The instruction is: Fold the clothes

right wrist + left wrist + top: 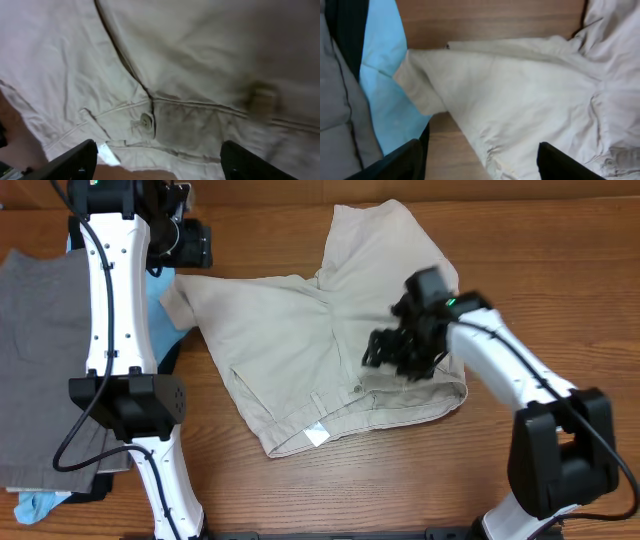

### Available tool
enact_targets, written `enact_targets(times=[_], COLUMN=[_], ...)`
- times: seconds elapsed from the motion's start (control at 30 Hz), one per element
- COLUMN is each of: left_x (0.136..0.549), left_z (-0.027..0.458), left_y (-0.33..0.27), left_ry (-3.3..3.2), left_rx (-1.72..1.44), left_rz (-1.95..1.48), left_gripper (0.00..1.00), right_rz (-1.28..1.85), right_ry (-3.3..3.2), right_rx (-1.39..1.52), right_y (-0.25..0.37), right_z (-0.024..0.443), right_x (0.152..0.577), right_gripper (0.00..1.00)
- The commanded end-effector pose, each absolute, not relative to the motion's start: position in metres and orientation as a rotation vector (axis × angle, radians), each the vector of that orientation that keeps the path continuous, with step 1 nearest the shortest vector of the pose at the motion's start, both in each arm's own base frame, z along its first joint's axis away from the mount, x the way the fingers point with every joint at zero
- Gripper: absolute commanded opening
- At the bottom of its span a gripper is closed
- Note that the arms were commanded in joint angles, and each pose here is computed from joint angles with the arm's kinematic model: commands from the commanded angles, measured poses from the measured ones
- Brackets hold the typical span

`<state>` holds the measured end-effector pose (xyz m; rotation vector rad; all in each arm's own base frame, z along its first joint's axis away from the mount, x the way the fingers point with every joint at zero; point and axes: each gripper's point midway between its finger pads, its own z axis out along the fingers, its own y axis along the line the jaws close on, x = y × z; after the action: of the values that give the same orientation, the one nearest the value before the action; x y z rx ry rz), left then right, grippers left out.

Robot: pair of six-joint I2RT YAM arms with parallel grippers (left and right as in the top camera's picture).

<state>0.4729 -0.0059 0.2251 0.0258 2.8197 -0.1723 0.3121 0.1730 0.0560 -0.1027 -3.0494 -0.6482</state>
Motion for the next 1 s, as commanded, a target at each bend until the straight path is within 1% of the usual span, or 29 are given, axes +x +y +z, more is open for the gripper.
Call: enact_targets(times=[0.0, 0.1, 0.27, 0.4, 0.47, 0.53, 0.6, 0.73, 0.97], left_x=[0.484, 0.498, 0.512, 0.523, 0.528, 0.529, 0.531, 0.534, 0.547], left_z=[0.257, 0.278, 0.289, 0.300, 0.305, 0.307, 0.300, 0.273, 0.209], left_y=[-0.020, -0.039, -0.069, -0.105, -0.126, -0.158, -0.181, -0.202, -0.223], left_ry=[2.690, 2.576, 2.484, 2.382, 2.326, 2.256, 2.242, 2.280, 2.367], left_rx=[0.091, 0.145, 0.253, 0.410, 0.488, 0.623, 0.681, 0.723, 0.767], left_rz=[-0.277, -0.384, -0.411, -0.400, -0.397, -0.386, -0.381, -0.387, -0.411], left_gripper=[0.78, 0.79, 0.80, 0.85, 0.90, 0.91, 0.91, 0.91, 0.90], right_rz=[-0.594, -0.494, -0.376, -0.366, -0.361, -0.381, -0.430, -0.477, -0.484], right_ry=[-2.997, -2.979, -2.965, -2.925, -2.912, -2.908, -2.933, -3.036, -3.224], right_rx=[-0.183, -0.297, -0.483, -0.656, -0.758, -0.894, -1.020, -1.091, -1.209], right_y=[0.174, 0.159, 0.128, 0.095, 0.075, 0.048, 0.016, -0.024, -0.086], right_z=[0.034, 0.011, -0.015, -0.028, -0.030, -0.030, -0.029, -0.026, -0.011], right_x=[0.290, 0.275, 0.265, 0.262, 0.267, 0.278, 0.295, 0.318, 0.355], right_gripper=[0.81, 0.80, 0.79, 0.77, 0.76, 0.74, 0.72, 0.73, 0.73])
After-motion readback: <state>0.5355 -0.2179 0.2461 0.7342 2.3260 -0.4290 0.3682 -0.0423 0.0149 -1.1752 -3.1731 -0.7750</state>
